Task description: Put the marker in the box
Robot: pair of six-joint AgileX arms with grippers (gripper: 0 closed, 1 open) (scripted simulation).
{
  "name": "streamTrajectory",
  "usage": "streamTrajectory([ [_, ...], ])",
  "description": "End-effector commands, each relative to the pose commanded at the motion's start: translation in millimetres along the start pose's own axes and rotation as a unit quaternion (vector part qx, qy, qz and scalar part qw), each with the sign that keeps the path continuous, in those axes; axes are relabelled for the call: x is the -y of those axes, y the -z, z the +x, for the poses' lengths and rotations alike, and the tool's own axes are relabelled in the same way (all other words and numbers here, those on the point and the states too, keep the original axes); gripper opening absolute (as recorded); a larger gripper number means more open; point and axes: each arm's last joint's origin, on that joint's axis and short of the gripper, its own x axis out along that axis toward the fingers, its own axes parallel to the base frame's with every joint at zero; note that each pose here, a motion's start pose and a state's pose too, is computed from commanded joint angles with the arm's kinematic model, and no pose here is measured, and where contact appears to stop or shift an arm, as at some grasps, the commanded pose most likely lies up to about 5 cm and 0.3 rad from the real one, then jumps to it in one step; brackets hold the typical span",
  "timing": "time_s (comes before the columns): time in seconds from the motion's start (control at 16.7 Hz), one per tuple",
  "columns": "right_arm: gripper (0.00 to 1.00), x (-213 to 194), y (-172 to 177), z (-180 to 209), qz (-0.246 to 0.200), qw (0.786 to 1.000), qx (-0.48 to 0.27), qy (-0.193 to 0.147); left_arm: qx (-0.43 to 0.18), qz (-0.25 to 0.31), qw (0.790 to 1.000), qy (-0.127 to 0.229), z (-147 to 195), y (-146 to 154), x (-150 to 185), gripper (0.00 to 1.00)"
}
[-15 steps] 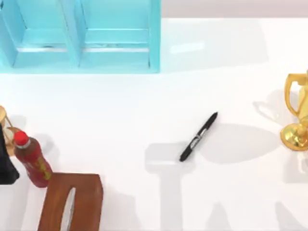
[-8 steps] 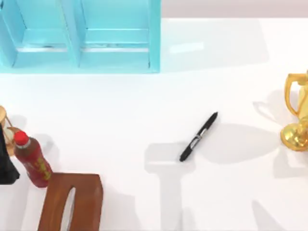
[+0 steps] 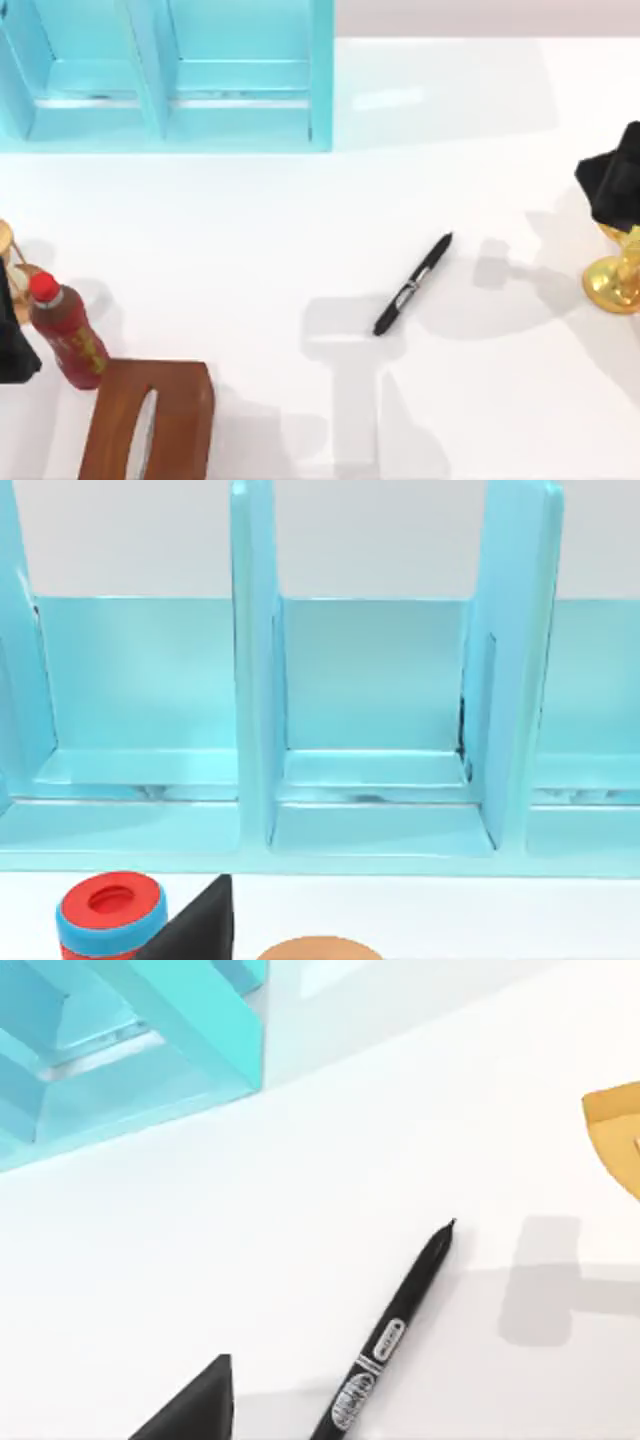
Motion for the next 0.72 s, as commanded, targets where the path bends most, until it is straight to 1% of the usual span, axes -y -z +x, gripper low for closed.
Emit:
streamTrajectory([
  [0.06, 1.0, -13.1, -7.1, 17.1, 0.02, 0.999, -0.046, 0.02, 0.0, 0.0, 1.0, 0.0, 0.0, 0.0, 0.0, 1.0],
  [0.18, 1.0, -36.8, -14.8, 57.3, 0.055, 0.987, -0.131, 0.071, 0.0, 0.0, 1.0, 0.0, 0.0, 0.0, 0.0, 1.0],
  [0.36, 1.0, -63.0, -14.2, 120.2, 0.1, 0.957, -0.224, 0.154, 0.0, 0.0, 1.0, 0.0, 0.0, 0.0, 0.0, 1.0],
  [0.54, 1.0, -78.3, -10.7, 172.2, 0.139, 0.926, -0.274, 0.22, 0.0, 0.0, 1.0, 0.0, 0.0, 0.0, 0.0, 1.0],
  [0.72, 1.0, -84.2, -9.2, 209.6, 0.171, 0.902, -0.297, 0.263, 0.0, 0.0, 1.0, 0.0, 0.0, 0.0, 0.0, 1.0],
])
